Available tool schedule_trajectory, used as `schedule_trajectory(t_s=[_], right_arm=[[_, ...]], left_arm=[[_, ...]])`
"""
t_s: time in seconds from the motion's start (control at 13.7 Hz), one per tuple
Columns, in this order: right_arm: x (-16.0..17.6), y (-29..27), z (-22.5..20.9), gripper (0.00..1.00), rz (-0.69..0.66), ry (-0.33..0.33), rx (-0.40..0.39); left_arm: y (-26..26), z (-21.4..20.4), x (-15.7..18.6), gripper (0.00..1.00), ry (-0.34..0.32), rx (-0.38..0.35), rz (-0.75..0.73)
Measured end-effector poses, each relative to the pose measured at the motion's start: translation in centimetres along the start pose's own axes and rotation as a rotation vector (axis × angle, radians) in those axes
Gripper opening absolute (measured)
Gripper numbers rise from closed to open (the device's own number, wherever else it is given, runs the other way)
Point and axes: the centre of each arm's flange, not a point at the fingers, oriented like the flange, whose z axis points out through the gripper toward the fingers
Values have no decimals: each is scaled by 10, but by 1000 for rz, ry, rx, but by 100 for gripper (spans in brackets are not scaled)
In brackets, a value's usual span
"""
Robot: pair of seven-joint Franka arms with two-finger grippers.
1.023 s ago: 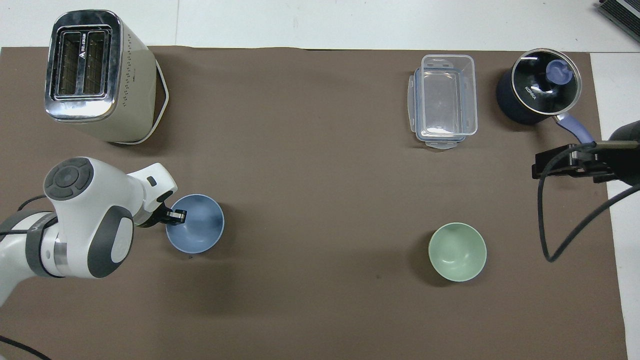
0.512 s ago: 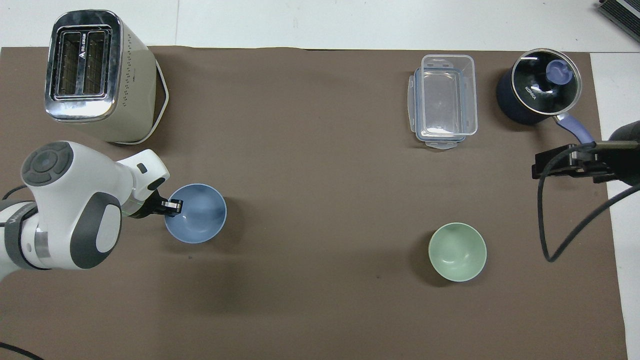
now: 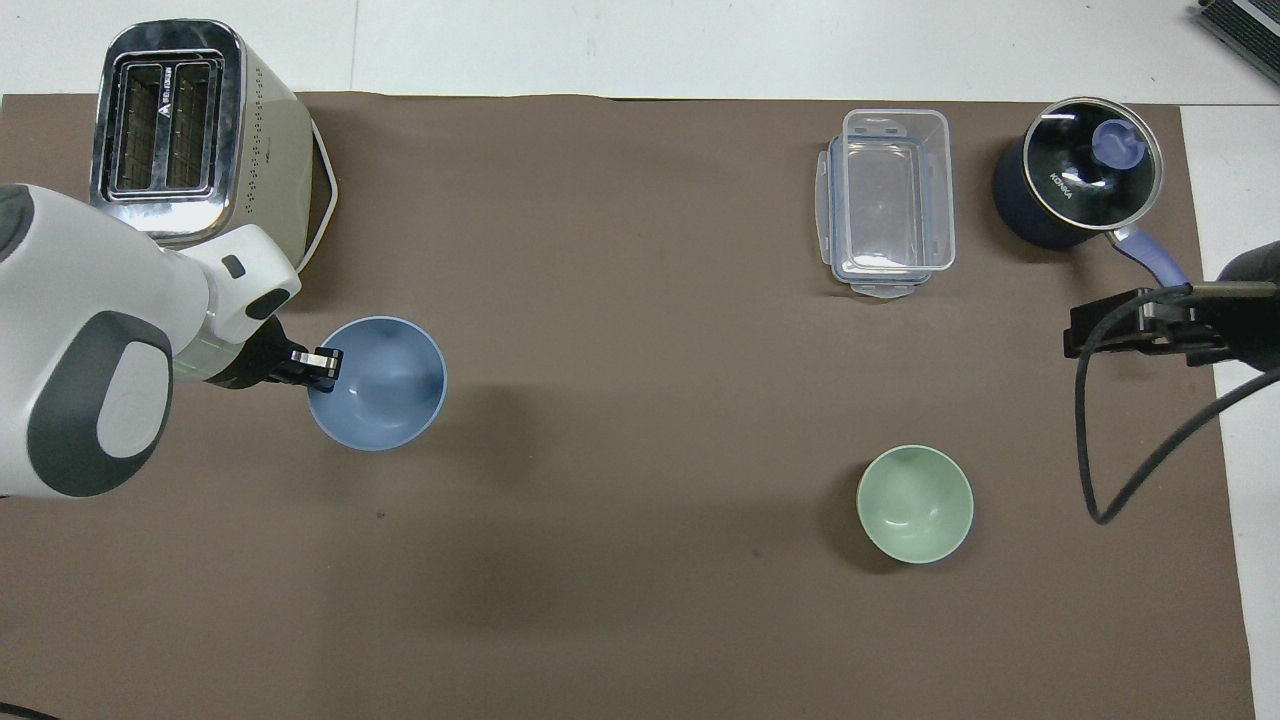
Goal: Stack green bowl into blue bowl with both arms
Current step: 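Carry the blue bowl with the left gripper toward the table center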
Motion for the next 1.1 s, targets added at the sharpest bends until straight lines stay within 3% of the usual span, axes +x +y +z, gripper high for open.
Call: schedule_trajectory(t_s=[0.22,0.66,1.1], right_arm=[[0,0,0,100,0,0,0],[0,0,0,100,0,0,0],[0,0,0,100,0,0,0]], left_arm=[[32,3,0,6,-30,-2,-9],[160,37,-24,6,-68,27,-57],[191,137,-57,6,-50,46,-58]])
